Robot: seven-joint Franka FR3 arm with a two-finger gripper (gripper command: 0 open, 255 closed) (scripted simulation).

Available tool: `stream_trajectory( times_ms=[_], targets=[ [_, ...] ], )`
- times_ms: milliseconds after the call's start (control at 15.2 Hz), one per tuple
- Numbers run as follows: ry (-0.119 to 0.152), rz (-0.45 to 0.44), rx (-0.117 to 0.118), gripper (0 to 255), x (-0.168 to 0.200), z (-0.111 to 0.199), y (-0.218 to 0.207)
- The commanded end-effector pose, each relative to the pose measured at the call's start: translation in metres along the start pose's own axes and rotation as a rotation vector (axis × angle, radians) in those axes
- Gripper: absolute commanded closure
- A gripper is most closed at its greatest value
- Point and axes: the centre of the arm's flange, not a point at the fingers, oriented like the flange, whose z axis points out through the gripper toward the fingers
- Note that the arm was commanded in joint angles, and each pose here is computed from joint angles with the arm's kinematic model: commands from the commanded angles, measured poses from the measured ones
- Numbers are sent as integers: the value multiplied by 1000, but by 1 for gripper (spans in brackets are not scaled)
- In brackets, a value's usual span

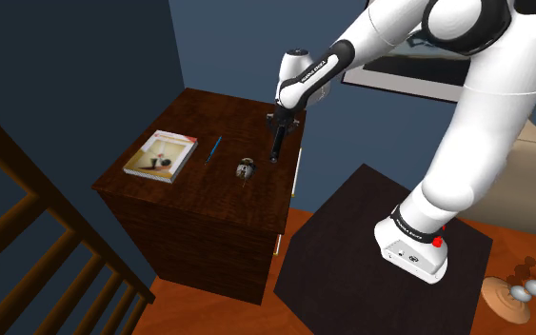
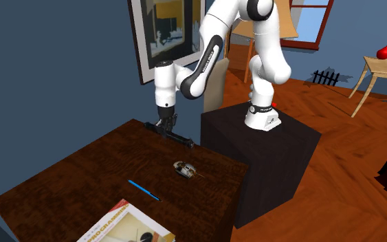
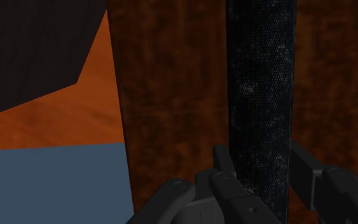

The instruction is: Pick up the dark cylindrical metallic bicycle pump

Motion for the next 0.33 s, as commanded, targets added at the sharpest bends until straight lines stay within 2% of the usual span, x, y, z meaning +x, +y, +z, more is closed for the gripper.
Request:
stream_trajectory(
  times_ms=[0, 264],
  targets=[
    [0, 0, 0, 255, -1, -11, 0],
    [0, 0, 0, 255, -1, -22, -1]
  ],
)
